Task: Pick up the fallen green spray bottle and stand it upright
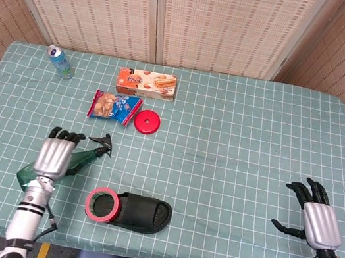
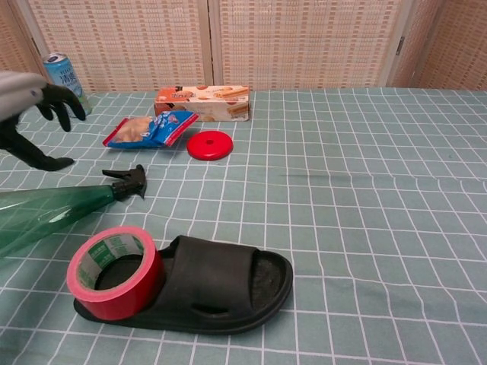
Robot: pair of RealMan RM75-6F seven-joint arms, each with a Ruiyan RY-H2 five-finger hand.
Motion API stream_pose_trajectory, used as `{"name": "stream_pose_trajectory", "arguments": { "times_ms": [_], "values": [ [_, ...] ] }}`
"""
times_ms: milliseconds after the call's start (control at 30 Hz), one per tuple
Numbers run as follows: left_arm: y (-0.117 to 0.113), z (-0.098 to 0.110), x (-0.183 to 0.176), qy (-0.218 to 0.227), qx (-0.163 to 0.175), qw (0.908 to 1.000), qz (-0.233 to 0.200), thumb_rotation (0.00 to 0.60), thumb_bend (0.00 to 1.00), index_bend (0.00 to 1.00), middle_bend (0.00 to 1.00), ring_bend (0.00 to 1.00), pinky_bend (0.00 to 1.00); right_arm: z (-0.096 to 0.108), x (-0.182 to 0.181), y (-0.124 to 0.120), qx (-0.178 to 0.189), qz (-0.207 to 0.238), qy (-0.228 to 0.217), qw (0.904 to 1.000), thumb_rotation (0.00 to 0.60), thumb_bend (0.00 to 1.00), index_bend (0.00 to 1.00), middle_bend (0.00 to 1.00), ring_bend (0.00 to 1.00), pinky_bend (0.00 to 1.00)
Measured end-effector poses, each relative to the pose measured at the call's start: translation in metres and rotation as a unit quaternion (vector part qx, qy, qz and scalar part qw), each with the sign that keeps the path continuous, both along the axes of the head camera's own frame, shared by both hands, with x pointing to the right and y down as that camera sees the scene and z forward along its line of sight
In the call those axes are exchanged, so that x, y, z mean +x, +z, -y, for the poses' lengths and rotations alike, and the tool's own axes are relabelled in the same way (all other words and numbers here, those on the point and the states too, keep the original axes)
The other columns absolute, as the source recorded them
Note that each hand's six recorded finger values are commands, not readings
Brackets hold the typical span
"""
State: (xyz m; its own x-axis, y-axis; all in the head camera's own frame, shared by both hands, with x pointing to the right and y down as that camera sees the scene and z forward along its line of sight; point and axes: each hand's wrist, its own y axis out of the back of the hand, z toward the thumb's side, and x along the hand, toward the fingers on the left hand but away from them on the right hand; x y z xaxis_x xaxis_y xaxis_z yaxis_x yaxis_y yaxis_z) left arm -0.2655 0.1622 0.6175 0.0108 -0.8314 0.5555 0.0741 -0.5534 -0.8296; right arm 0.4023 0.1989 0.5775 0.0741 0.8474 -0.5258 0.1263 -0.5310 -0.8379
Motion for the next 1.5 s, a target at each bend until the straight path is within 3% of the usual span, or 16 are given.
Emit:
{"name": "stream_pose_trajectory", "arguments": {
  "times_ms": [167,467,633,833,1167,1233,1367,1500],
  "values": [
    [0.030,-0.005,0.034,0.026,-0.023,0.9974,0.063,0.600,0.25,0.31,0.28,0.21,0.13,0.001,0.000,0.001,-0.008,0.004,0.001,1.0000,0.600,0.00,0.24,0.19,0.00,0.07],
    [0.065,0.014,0.033,0.064,0.003,0.9823,0.176,0.600,0.25,0.32,0.25,0.19,0.12,0.002,0.001,0.000,-0.013,0.018,0.008,0.9997,0.600,0.00,0.25,0.19,0.00,0.07],
    [0.077,0.014,0.028,0.060,-0.007,0.9780,0.199,0.600,0.25,0.32,0.24,0.18,0.11,0.002,0.001,0.000,-0.015,0.020,0.007,0.9997,0.600,0.00,0.26,0.19,0.00,0.07],
    [0.083,0.010,0.020,0.038,-0.043,0.9755,0.212,0.600,0.25,0.32,0.21,0.16,0.10,0.002,0.001,0.000,-0.014,0.016,0.004,0.9998,0.600,0.00,0.26,0.19,0.00,0.07],
    [0.071,0.032,0.037,-0.022,-0.066,0.9794,0.190,0.600,0.25,0.34,0.22,0.15,0.08,0.002,0.001,0.000,-0.011,0.016,0.005,0.9998,0.600,0.00,0.26,0.19,0.00,0.07],
    [0.072,0.032,0.035,-0.040,-0.081,0.9767,0.195,0.600,0.25,0.35,0.22,0.15,0.07,0.002,0.002,0.000,-0.011,0.016,0.006,0.9998,0.600,0.00,0.26,0.19,0.00,0.07],
    [0.077,0.032,0.022,-0.086,-0.120,0.9618,0.231,0.600,0.25,0.34,0.22,0.13,0.05,0.002,0.002,0.000,-0.013,0.019,0.007,0.9997,0.600,0.00,0.26,0.19,0.00,0.07],
    [0.080,0.036,0.014,-0.116,-0.127,0.9545,0.244,0.600,0.25,0.34,0.22,0.13,0.05,0.002,0.002,0.000,-0.013,0.021,0.005,0.9997,0.600,0.00,0.26,0.19,0.00,0.07]
  ]
}}
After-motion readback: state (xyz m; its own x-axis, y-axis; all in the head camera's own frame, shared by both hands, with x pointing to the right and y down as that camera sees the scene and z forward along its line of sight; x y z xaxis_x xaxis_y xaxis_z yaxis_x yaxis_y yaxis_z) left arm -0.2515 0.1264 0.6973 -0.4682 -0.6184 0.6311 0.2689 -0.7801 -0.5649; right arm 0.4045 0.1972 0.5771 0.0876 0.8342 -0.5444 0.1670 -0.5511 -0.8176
